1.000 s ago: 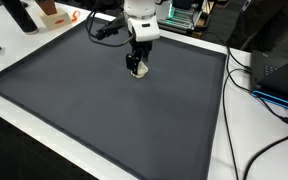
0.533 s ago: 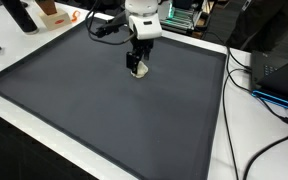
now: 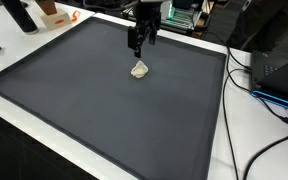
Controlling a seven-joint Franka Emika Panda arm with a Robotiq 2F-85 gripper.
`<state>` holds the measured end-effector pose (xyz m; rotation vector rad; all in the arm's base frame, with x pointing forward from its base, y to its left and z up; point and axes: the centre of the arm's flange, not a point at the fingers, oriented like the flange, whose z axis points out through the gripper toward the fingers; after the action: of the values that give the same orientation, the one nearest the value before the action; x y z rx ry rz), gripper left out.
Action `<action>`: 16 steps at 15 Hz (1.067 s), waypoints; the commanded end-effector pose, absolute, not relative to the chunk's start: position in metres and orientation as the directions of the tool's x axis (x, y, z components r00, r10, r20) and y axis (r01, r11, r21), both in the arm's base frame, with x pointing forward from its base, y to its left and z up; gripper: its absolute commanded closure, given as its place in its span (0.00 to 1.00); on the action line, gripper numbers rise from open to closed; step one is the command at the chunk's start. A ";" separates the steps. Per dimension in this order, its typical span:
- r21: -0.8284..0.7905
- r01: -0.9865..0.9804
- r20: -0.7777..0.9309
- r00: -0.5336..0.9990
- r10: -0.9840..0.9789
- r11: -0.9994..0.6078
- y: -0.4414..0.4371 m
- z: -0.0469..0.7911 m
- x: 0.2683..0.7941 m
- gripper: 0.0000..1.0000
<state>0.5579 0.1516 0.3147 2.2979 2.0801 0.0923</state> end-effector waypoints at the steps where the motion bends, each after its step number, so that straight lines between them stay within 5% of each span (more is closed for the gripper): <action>1: 0.061 0.976 0.105 0.203 0.974 -0.210 0.135 0.348 0.543 0.00; 16: -0.311 0.591 0.409 0.790 0.457 -0.744 0.035 0.311 0.506 0.00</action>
<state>0.5274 0.0512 0.3274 3.2502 1.2489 0.5075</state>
